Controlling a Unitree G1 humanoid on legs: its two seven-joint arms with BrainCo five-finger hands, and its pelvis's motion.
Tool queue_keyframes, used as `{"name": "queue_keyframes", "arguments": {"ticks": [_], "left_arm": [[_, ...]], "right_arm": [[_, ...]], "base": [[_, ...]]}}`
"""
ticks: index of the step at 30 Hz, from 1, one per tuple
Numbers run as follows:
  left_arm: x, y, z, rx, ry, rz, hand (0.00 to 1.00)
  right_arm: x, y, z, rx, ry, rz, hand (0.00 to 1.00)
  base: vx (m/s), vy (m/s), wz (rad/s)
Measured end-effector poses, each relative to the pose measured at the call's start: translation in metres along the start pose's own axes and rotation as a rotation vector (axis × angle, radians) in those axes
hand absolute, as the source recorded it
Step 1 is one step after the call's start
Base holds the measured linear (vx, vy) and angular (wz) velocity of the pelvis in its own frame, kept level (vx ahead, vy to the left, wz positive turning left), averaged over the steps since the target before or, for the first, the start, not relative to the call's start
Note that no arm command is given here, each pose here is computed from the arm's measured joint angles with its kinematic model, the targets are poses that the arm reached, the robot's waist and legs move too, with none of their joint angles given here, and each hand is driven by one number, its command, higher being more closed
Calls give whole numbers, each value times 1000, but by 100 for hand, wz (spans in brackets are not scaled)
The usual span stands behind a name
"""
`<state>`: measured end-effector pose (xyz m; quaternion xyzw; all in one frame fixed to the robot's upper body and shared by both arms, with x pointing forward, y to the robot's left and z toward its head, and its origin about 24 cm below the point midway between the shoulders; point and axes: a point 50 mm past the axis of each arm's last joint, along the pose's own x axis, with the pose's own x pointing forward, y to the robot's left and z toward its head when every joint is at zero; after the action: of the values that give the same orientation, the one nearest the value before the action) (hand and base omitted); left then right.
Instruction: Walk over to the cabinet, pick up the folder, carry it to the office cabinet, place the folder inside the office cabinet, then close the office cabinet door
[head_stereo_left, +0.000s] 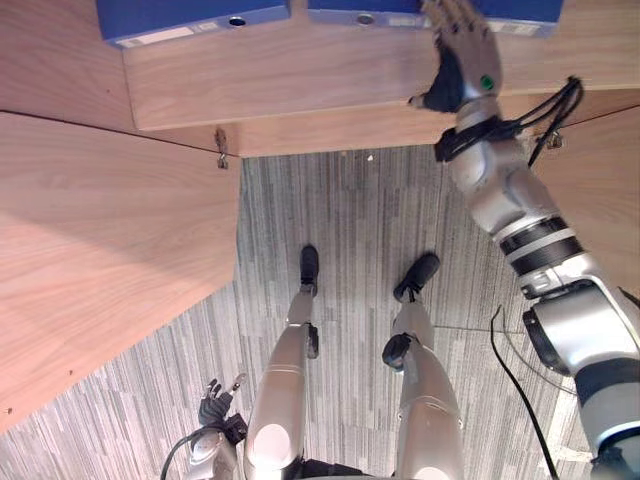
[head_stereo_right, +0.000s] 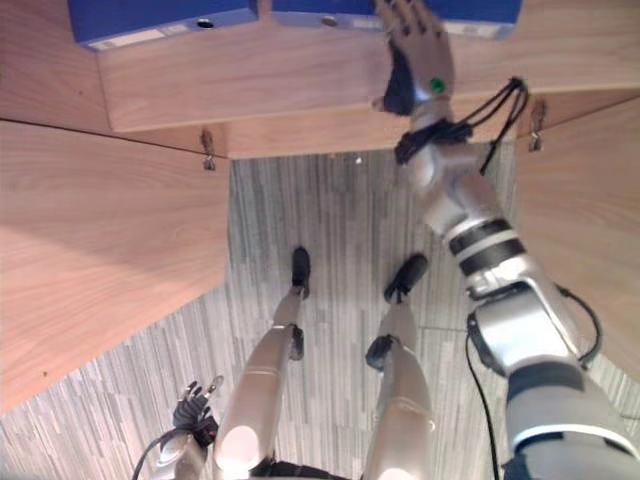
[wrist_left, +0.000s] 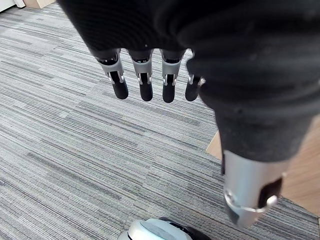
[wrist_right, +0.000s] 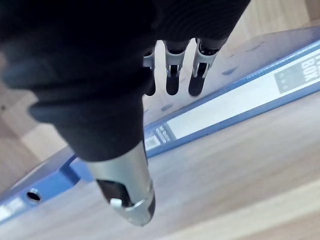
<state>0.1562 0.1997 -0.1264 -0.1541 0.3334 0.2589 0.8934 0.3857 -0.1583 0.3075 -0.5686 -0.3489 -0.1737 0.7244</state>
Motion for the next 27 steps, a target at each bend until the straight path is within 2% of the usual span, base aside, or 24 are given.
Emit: {"name": "queue_keyframes", "arguments": {"ticks": [4,12,17,21,27], "left_arm": [[-8,5,-2,-23,-25,-3,0],[-15,3,0,-17,-54,-63,0],[-18,-7,5,13,-87,-126,0],[-18,-7,5,12,-85,-118,0],[-15,-7,4,-15,-73,-73,0]], "right_arm": [[7,-11,-21,75,80,22,0],[17,-53,-66,95,194,60,0],[13,-48,-74,36,210,104,0],[14,-47,-72,36,206,106,0],[17,-40,-55,112,238,12,0]], "base": [[18,31,4],[26,32,7],[39,41,1],[29,26,-1],[40,33,-2]]}}
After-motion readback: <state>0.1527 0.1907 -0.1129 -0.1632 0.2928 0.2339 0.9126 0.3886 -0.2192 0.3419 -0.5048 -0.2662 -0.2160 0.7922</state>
